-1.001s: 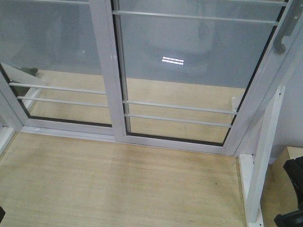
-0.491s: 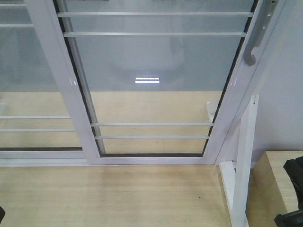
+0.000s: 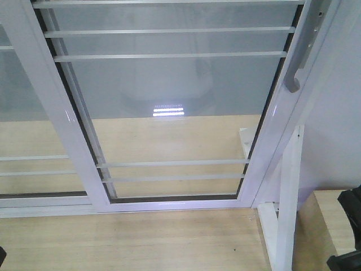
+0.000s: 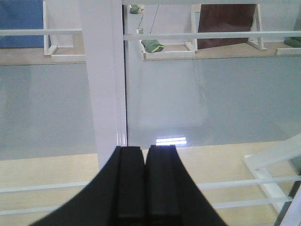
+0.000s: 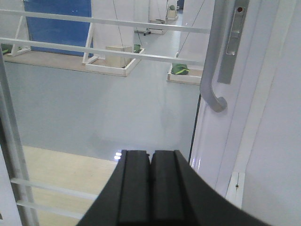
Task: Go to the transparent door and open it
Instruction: 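Drive closer and align the base facing the door's silver handle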
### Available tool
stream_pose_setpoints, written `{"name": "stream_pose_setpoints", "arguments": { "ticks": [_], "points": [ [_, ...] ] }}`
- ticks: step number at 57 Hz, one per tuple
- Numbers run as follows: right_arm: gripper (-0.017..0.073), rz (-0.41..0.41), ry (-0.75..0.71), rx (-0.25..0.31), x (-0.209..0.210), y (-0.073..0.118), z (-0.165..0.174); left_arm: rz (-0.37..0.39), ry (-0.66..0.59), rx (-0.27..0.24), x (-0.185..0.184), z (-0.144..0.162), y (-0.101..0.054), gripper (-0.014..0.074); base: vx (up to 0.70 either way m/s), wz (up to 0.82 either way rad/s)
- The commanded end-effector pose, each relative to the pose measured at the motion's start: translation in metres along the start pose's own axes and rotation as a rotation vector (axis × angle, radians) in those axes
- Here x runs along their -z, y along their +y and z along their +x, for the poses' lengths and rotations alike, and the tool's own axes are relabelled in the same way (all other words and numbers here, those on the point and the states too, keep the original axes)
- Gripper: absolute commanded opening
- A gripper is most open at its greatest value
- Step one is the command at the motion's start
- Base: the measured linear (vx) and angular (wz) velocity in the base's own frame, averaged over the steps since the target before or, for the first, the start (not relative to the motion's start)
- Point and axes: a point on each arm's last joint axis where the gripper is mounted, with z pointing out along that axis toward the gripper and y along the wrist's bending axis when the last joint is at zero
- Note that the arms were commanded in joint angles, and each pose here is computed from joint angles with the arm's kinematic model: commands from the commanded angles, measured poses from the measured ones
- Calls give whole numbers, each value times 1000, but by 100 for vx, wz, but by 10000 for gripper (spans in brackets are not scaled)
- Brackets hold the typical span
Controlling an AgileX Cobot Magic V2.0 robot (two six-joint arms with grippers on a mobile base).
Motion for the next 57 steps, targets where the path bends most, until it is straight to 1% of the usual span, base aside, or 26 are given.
{"name": "stream_pose_setpoints", "arguments": {
  "ticks": [1,12,57],
  "points": [
    [-1,8,-92,3,1,0,-7,21,-82,-2,0,-5,-2,0,9,8],
    [-1,-10,-55,7,-2,1,-5,10,-67,0,0,-4,-1,0,1,4],
    [-1,-8,-55,9,-2,0,-6,11,-55,-1,0,-3,-1,0,0,0]
  ]
}}
